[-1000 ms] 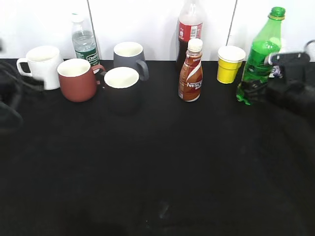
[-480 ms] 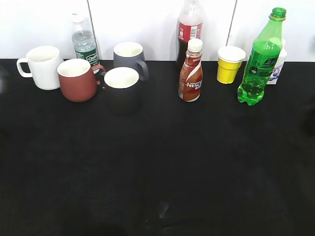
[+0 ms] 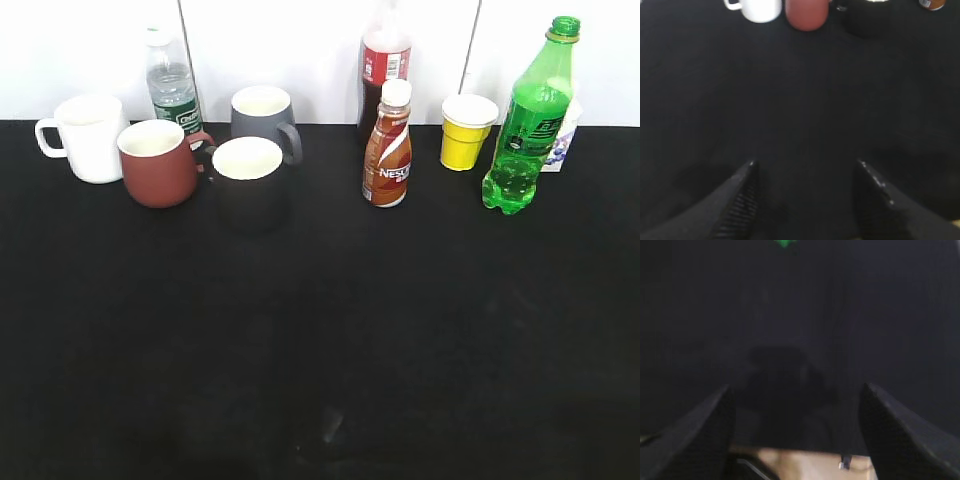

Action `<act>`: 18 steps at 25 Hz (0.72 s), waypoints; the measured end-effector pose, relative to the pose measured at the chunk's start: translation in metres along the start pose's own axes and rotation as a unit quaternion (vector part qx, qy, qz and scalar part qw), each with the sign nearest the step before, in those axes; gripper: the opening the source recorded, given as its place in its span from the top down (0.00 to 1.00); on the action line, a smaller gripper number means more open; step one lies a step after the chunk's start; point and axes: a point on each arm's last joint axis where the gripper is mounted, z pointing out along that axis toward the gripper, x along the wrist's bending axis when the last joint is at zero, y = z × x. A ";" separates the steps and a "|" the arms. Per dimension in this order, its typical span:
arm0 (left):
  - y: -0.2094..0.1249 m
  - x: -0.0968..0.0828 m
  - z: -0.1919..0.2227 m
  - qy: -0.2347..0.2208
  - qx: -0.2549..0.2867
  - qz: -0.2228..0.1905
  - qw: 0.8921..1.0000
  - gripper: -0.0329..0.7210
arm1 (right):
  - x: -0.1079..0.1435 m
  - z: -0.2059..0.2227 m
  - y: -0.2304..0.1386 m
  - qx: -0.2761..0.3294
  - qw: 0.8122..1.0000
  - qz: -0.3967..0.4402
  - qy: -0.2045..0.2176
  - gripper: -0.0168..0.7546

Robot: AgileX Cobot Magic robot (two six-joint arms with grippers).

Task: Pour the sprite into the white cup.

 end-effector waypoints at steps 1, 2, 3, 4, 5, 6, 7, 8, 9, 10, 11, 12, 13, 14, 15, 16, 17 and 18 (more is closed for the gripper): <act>0.000 -0.002 0.005 -0.010 -0.011 0.005 1.000 0.35 | 0.000 0.010 -0.015 0.003 1.000 -0.005 0.000 0.23; -0.003 -0.004 0.014 -0.020 -0.013 0.014 1.000 0.35 | 0.000 0.016 -0.024 0.003 1.000 -0.017 0.000 0.23; -0.007 -0.006 0.021 -0.028 -0.004 0.016 0.999 0.35 | 0.000 0.017 -0.025 -0.013 1.000 -0.016 0.001 0.23; -0.008 -0.007 0.023 -0.030 -0.002 0.018 0.999 0.35 | 0.000 0.020 -0.025 -0.026 0.999 -0.019 0.002 0.23; -0.008 -0.007 0.023 -0.031 -0.005 0.020 0.999 0.35 | 0.001 0.023 -0.025 -0.030 0.999 -0.020 0.003 0.23; -0.008 -0.007 0.023 -0.031 -0.006 0.020 0.999 0.35 | 0.001 0.024 -0.025 -0.032 0.999 -0.020 0.004 0.23; -0.008 -0.007 0.023 -0.031 -0.006 0.021 0.999 0.35 | 0.001 0.024 -0.025 -0.034 0.999 -0.020 0.004 0.23; -0.008 -0.007 0.023 -0.031 -0.006 0.024 0.999 0.35 | 0.001 0.024 -0.025 -0.034 0.999 -0.020 0.004 0.23; -0.008 -0.007 0.023 -0.031 -0.006 0.024 0.999 0.35 | 0.001 0.024 -0.025 -0.035 0.999 -0.020 0.004 0.24; -0.008 -0.007 0.023 -0.031 -0.006 0.024 0.999 0.35 | 0.001 0.024 -0.025 -0.035 0.999 -0.020 0.004 0.24; -0.008 -0.007 0.023 -0.031 -0.006 0.024 0.999 0.37 | 0.001 0.024 -0.025 -0.035 0.999 -0.020 0.004 0.24; -0.008 -0.007 0.023 -0.031 -0.006 0.024 0.999 0.38 | 0.001 0.024 -0.025 -0.035 0.999 -0.020 0.004 0.24; -0.008 -0.007 0.023 -0.031 -0.006 0.024 0.999 0.39 | 0.001 0.024 -0.025 -0.035 0.999 -0.020 0.004 0.24; -0.008 -0.007 0.023 -0.031 -0.006 0.024 0.999 0.41 | 0.001 0.024 -0.025 -0.035 0.999 -0.020 0.004 0.24; -0.008 -0.007 0.023 -0.031 -0.006 0.024 0.999 0.42 | 0.001 0.024 -0.025 -0.035 0.999 -0.020 0.004 0.24; -0.008 -0.007 0.023 -0.031 -0.008 0.024 0.999 0.44 | 0.001 0.024 -0.025 -0.035 0.999 -0.020 0.004 0.24; -0.009 -0.006 0.021 -0.022 -0.015 0.021 0.999 0.45 | 0.001 0.023 -0.026 -0.039 0.999 -0.018 0.003 0.24; -0.010 -0.005 0.019 -0.003 -0.022 0.007 1.000 0.47 | 0.000 0.021 -0.027 -0.047 0.999 -0.011 -0.006 0.24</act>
